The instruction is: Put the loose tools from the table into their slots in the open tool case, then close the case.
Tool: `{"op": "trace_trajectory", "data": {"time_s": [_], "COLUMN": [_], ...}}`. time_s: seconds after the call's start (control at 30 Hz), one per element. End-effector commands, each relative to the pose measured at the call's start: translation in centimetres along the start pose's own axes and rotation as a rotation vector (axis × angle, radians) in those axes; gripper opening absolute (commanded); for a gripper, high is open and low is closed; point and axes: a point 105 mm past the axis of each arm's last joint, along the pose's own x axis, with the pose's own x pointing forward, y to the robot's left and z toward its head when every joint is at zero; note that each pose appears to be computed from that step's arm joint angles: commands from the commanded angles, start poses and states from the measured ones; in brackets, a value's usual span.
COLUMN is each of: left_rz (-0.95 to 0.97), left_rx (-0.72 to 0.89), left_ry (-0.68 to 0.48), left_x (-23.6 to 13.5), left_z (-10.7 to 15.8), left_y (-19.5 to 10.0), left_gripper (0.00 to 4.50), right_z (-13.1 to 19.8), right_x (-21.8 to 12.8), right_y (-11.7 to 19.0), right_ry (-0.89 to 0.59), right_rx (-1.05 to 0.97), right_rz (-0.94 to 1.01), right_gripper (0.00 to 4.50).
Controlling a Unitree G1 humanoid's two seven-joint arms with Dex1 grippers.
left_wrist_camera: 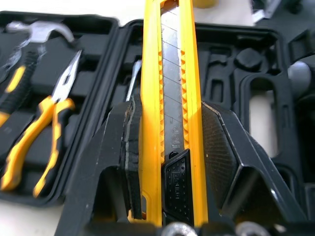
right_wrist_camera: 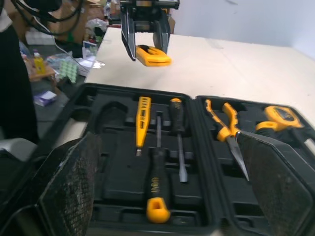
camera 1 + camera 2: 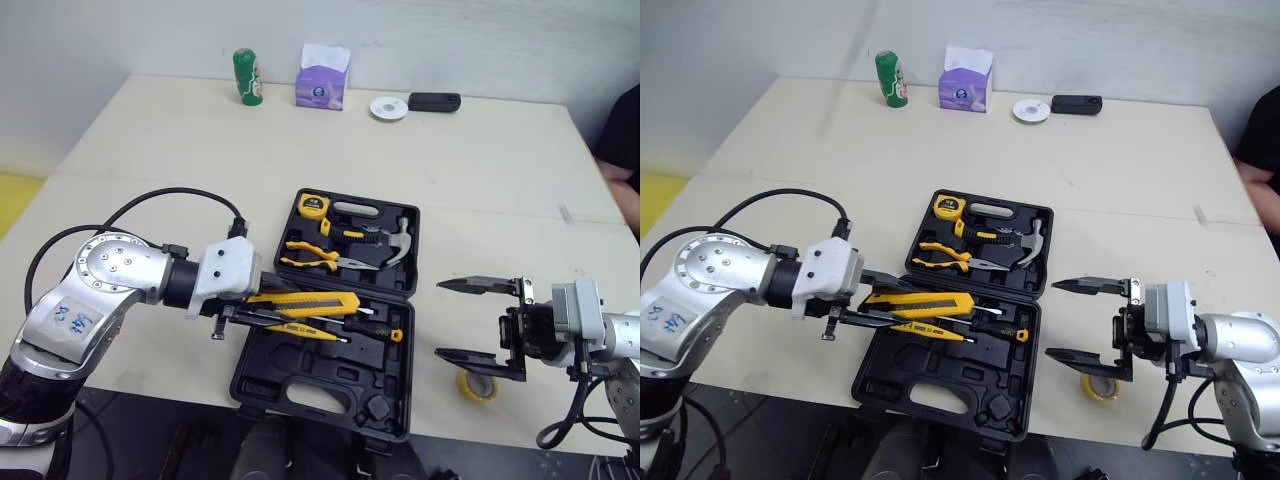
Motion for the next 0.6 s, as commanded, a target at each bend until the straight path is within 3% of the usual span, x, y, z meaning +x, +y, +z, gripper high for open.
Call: {"op": "trace_trajectory", "data": {"time_s": [0.03, 0.37, 0.6], "left_rz": [-0.086, -0.168, -0.162], "left_rx": [0.018, -0.025, -0.007], "left_ry": [-0.010, 0.014, 0.074], "left_x": [1.6, 3.4, 4.2], "left_z": [0.9, -1.4, -3.3], "left_y": [-1.6, -3.6, -3.4], "left_gripper": [1.26, 1.26, 1.26], "right_z": [1.2, 0.1, -0.5], "right_x": [-0.3, 0.0, -0.3], "right_y": [0.7, 1.1, 1.4], "right_ry": [0.002, 0.018, 0.023], "right_rx": [-0.002, 0.037, 0.036], "right_rz": [0.023, 0.016, 0.003], "right_gripper": [4.50, 4.50, 4.50]}}
